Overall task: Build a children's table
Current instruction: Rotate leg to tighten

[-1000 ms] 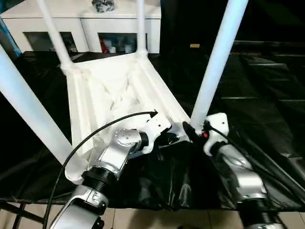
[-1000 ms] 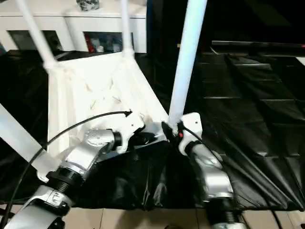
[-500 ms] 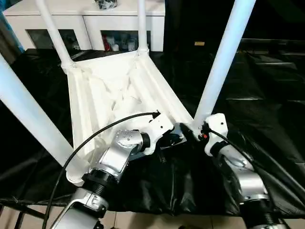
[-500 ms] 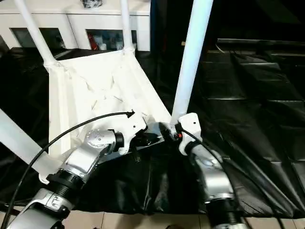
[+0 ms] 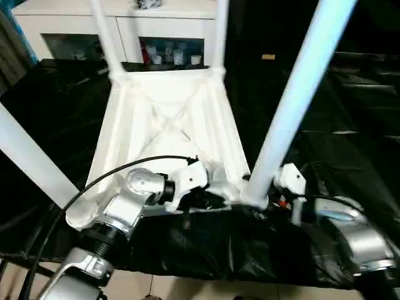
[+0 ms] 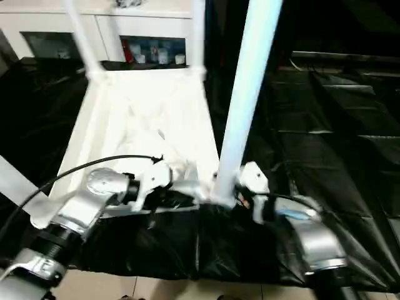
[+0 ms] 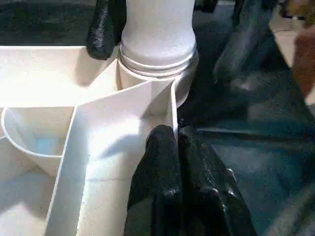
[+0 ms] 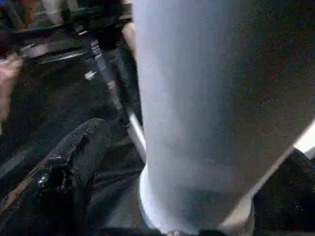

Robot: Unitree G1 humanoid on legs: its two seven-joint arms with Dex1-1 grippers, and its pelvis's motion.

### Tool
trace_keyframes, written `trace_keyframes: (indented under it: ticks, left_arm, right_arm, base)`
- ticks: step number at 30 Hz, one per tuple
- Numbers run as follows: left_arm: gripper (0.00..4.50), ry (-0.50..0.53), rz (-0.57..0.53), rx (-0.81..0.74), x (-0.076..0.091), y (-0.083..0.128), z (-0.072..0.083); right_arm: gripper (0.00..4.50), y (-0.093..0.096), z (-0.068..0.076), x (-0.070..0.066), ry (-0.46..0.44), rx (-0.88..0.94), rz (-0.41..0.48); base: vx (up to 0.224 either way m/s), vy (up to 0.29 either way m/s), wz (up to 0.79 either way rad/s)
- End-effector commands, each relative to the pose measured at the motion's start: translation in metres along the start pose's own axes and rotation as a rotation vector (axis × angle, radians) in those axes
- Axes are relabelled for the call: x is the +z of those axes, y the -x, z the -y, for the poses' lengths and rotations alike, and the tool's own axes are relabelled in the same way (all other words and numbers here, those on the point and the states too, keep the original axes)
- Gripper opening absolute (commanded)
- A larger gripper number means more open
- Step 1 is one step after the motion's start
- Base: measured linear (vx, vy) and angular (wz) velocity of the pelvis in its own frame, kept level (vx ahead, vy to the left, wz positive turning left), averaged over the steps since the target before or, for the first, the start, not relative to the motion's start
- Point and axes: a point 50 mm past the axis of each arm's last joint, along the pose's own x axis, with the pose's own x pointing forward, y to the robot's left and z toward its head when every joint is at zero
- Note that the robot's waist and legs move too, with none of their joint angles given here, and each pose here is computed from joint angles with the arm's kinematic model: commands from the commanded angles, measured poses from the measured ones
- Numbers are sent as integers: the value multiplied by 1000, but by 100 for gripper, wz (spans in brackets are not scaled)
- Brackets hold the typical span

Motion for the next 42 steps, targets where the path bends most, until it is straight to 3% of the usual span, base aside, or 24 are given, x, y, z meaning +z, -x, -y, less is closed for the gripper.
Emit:
trace_keyframes:
  ticks: [1,14,24,32,34,36,40,42]
  left_arm:
    - [0,21,-74,-84,-14,-4,7]
    - [0,9,-60,-154,-10,-5,6]
    - [0,70,-28,-90,-11,-7,6]
    - [0,170,29,87,-8,-30,9]
    - [0,199,29,164,-6,-40,6]
    - [0,207,31,182,-4,-43,5]
    - [0,219,25,237,4,-61,4]
    - [0,218,21,237,7,-67,6]
  right_arm:
    - [407,-1,-7,1,-14,120,-24]
    - [301,-3,-9,3,-32,244,-67]
    - [250,-11,-18,0,-100,220,5]
    - [244,-21,-20,-13,-178,-74,82]
    - [244,-30,-16,-18,-213,-235,96]
    - [244,-33,-15,-19,-223,-273,99]
    - [243,-59,-6,-17,-285,-518,124]
    - [243,-72,-2,-9,-306,-593,153]
  base:
    - [0,0,0]
    - [0,0,0]
    - [0,0,0]
    - [-7,0,0]
    - [0,0,0]
    - [0,0,0]
    - [0,0,0]
    - [0,0,0]
